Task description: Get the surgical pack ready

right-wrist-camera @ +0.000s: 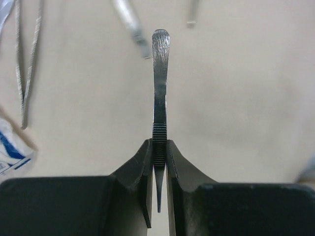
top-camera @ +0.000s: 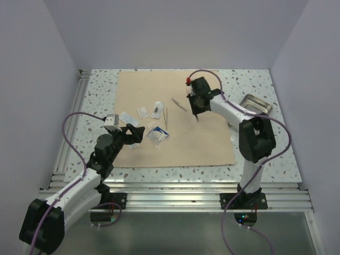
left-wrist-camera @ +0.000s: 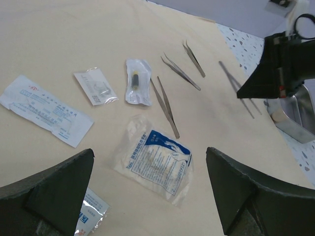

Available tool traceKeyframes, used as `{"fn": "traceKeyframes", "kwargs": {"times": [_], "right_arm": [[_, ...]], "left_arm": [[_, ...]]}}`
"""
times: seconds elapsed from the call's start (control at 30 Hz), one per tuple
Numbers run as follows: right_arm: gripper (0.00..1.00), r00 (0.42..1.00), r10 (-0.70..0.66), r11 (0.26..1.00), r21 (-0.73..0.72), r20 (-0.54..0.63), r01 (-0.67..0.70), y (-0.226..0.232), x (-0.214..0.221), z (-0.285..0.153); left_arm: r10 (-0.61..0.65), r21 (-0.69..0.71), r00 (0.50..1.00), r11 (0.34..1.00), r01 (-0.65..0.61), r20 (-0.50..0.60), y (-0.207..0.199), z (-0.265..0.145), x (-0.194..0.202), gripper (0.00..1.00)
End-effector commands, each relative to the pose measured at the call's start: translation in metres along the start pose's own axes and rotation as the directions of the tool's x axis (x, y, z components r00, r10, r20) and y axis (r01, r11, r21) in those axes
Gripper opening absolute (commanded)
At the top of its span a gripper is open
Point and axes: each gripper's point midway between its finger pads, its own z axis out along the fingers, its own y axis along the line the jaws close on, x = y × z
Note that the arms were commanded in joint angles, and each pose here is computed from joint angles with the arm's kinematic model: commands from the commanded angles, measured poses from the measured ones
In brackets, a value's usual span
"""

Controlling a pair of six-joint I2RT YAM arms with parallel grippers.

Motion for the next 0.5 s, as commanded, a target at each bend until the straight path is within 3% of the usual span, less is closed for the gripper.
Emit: {"fn": "traceKeyframes", "kwargs": {"times": [0.0, 0.1, 0.2, 0.3, 0.47], "right_arm": [[0.02, 0.951, 0.256, 0.961, 0.065, 0.176, -0.27, -0.083, -0.033, -0.047], [0.0, 0.881, 0.424, 0.882, 0.126, 0.208, -0.454, -0.148, -0.014, -0.059], [0.0, 0.765, 0.598, 0.749, 0.172, 0.24, -0.64, -0.204, 0.019, -0.065], [0.0, 0.677, 0.683, 0.631, 0.247, 0.273, -0.736, -0.249, 0.049, -0.068], [0.0, 0.609, 0.748, 0.522, 0.333, 0.264, -0.785, -0.279, 0.084, -0.052]], "left_arm": [[0.016, 0.028, 0.999, 0.999, -0.017, 0.048, -0.009, 0.002, -0.015, 1.0], [0.013, 0.035, 0.999, 0.999, -0.014, 0.048, -0.01, 0.002, -0.015, 1.0], [0.011, 0.038, 0.999, 0.999, -0.013, 0.047, -0.011, 0.002, -0.015, 1.0], [0.01, 0.04, 0.999, 0.999, -0.011, 0.044, -0.011, 0.002, -0.014, 1.0], [0.008, 0.04, 0.999, 0.999, -0.01, 0.044, -0.011, 0.002, -0.014, 1.0]]}}
